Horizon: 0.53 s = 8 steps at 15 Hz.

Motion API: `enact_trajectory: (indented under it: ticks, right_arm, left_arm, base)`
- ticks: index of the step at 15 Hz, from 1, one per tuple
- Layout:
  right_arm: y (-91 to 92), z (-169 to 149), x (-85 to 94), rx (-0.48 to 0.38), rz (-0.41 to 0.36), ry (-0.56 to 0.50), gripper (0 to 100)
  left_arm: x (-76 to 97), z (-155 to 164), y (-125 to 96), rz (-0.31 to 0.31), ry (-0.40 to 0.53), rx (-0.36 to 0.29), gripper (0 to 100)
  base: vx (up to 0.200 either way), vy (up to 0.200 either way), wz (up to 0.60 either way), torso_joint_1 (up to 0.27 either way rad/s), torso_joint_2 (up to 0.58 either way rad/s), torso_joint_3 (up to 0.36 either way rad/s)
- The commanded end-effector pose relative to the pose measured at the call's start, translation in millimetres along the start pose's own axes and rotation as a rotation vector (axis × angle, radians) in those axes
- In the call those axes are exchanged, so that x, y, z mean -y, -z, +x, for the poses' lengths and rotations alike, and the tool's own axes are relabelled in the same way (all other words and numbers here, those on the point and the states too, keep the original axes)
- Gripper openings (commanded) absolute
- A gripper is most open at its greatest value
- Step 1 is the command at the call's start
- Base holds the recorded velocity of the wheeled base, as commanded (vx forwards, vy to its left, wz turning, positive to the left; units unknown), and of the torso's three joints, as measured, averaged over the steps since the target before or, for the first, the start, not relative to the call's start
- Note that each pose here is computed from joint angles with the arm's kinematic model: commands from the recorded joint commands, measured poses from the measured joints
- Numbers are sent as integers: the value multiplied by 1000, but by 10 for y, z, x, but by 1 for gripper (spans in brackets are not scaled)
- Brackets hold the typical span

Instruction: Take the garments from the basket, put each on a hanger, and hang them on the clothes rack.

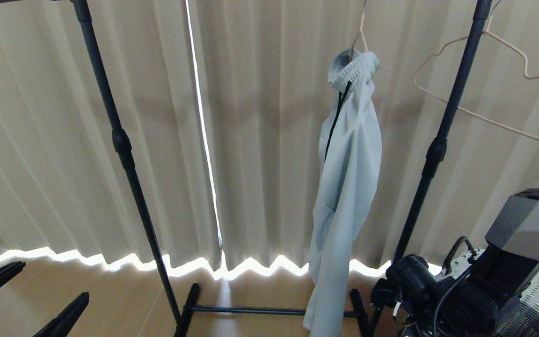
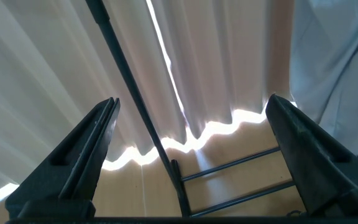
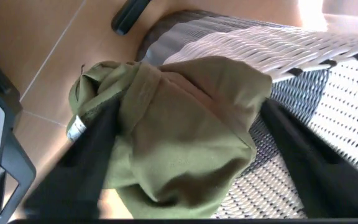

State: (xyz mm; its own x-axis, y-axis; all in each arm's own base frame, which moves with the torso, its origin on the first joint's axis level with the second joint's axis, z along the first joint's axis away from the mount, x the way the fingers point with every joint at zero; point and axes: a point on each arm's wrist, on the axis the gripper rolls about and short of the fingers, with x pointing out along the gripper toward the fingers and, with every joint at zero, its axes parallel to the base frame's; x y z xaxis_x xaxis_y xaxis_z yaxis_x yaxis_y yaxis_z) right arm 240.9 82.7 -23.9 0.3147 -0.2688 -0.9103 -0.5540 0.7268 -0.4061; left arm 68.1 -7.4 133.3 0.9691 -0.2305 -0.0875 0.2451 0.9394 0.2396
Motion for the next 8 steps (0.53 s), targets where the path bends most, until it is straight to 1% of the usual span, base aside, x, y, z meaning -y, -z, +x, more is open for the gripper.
enact_trajectory:
  ticks: [1, 5, 7, 8]
  right_arm:
    - [-9, -11, 10, 6, 3, 4, 0]
    - [5, -91, 65, 30, 23, 15, 0]
    - [31, -251, 121, 80, 45, 32, 0]
    - [66, -419, 177, 136, 69, 50, 0]
  left_arm:
    - [0, 0, 0, 0, 0, 0, 100]
    - [0, 0, 0, 0, 0, 0, 100]
    - [0, 0, 0, 0, 0, 0, 100]
    - [0, 0, 0, 0, 0, 0, 100]
  base:
    - [0, 0, 0, 0, 0, 0]
    - [0, 0, 0, 0, 0, 0]
    - [0, 0, 0, 0, 0, 0]
    - [0, 0, 0, 0, 0, 0]
